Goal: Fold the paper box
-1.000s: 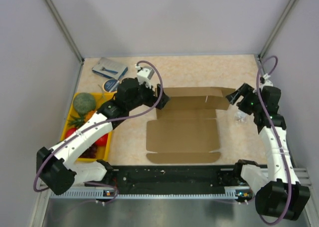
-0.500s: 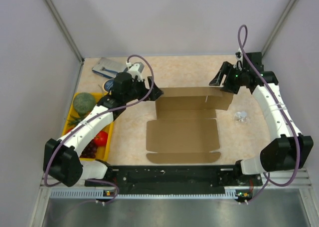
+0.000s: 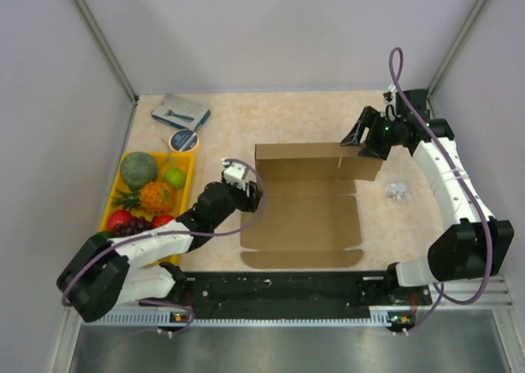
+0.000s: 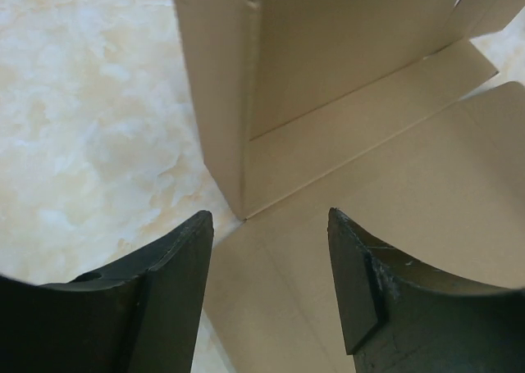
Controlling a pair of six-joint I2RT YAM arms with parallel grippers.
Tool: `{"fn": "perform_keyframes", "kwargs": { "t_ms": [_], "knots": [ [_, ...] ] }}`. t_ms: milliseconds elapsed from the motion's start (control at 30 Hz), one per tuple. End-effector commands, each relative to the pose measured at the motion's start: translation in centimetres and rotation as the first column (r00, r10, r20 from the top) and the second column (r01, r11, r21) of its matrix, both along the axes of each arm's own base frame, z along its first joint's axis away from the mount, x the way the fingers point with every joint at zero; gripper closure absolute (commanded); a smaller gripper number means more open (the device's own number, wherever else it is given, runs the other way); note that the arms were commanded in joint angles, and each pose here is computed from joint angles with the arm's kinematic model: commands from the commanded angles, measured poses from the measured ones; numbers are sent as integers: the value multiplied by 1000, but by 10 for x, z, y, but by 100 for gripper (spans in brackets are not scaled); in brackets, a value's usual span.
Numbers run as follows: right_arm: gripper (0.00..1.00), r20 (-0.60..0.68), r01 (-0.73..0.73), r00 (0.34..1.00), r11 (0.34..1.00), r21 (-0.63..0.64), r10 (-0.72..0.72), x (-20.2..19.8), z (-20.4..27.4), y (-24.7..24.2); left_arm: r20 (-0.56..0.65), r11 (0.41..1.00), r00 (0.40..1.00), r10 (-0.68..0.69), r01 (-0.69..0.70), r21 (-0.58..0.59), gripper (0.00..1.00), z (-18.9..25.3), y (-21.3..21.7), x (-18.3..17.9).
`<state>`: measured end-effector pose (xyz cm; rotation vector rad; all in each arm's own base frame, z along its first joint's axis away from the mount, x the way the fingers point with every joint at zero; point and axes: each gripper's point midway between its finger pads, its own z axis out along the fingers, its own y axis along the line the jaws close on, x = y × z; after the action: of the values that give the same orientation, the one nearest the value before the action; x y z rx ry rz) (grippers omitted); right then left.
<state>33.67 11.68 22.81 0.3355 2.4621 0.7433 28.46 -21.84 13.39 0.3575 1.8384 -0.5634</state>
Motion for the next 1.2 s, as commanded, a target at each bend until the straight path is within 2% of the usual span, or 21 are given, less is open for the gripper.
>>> {"fn": "perform_keyframes", "kwargs": {
  "t_ms": [0,100,167,200,233,400,633,733,867,900,1167],
  "knots": [
    [32,70,-7,998,999,39,5,1,20,6,254,995,962,103,-102,-19,36,40,-9,30],
    [33,61,1,998,999,44,-4,0,18,6,246,981,951,188,-195,5,35,35,-5,44],
    [33,55,8,998,999,53,-11,0,18,7,249,958,929,273,-287,21,43,34,6,55],
    [33,54,14,998,999,51,-17,0,18,7,244,955,929,277,-295,41,49,26,5,58],
    [33,55,28,998,998,51,-31,0,19,5,254,952,925,282,-303,49,51,25,6,60],
    [33,36,56,998,996,73,-59,3,19,7,281,965,925,254,-263,-5,52,28,-6,64],
    [37,-21,88,996,984,152,-86,14,14,17,285,969,929,236,-248,6,49,20,-16,70],
    [43,-3,102,995,987,122,-103,19,14,12,291,965,925,245,-261,17,55,17,-16,74],
    [43,41,114,992,989,94,-118,21,26,5,290,959,921,260,-281,34,68,9,-15,78],
    [42,21,110,993,990,87,-112,21,21,6,292,957,919,265,-287,37,74,8,-14,79],
    [42,-56,87,995,996,37,-85,23,-8,15,308,954,912,271,-297,43,96,8,-13,80]
  ]
}}
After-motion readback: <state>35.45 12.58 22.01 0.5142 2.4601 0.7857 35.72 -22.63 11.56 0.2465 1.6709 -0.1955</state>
